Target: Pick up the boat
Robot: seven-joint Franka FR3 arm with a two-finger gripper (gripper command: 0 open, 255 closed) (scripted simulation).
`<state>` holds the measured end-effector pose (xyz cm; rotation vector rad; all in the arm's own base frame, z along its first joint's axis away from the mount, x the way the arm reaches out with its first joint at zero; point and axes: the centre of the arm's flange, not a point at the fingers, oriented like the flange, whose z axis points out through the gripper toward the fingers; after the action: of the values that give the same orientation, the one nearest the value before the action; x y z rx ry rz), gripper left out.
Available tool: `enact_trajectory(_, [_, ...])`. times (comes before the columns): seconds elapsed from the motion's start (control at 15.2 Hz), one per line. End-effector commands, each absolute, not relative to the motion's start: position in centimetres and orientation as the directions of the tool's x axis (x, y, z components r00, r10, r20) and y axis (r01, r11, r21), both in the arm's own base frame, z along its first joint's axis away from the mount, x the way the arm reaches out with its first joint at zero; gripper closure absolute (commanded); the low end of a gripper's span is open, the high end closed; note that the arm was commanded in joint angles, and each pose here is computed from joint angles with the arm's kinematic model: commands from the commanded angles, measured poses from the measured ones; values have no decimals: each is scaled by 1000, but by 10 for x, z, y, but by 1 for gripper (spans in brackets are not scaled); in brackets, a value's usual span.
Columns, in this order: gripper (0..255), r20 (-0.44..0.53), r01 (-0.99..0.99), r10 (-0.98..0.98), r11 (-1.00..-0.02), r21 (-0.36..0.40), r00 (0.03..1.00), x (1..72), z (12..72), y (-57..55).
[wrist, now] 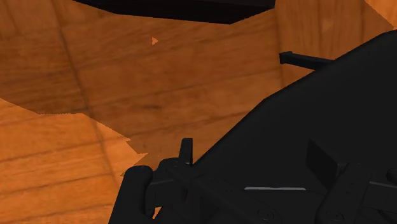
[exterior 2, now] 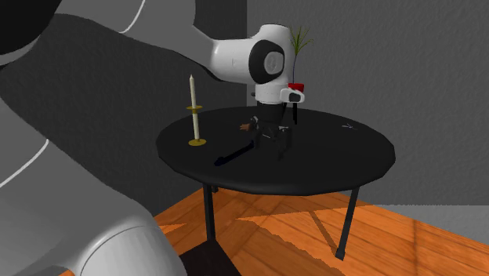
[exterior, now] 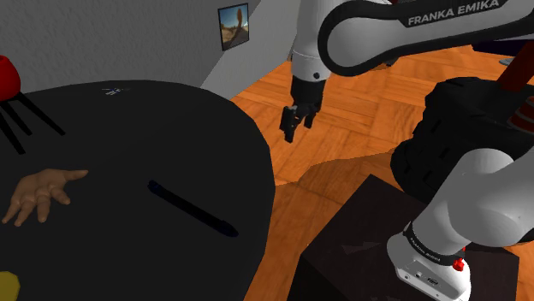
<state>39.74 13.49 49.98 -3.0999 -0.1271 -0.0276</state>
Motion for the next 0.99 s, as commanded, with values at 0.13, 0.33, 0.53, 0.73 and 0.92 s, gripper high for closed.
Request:
enact_trajectory(0.13, [0,14,114,113,-993,-38,993,421,486,183])
enact_trajectory(0.33, [0,11,138,137,-990,-37,990,435,475,219])
enact_trajectory(0.53, [0,7,161,161,-986,-37,987,447,463,254])
enact_trajectory(0.73, [0,3,185,185,-982,-36,983,459,450,291])
enact_trajectory(0.92, [0,-1,208,208,-977,-35,978,470,438,327])
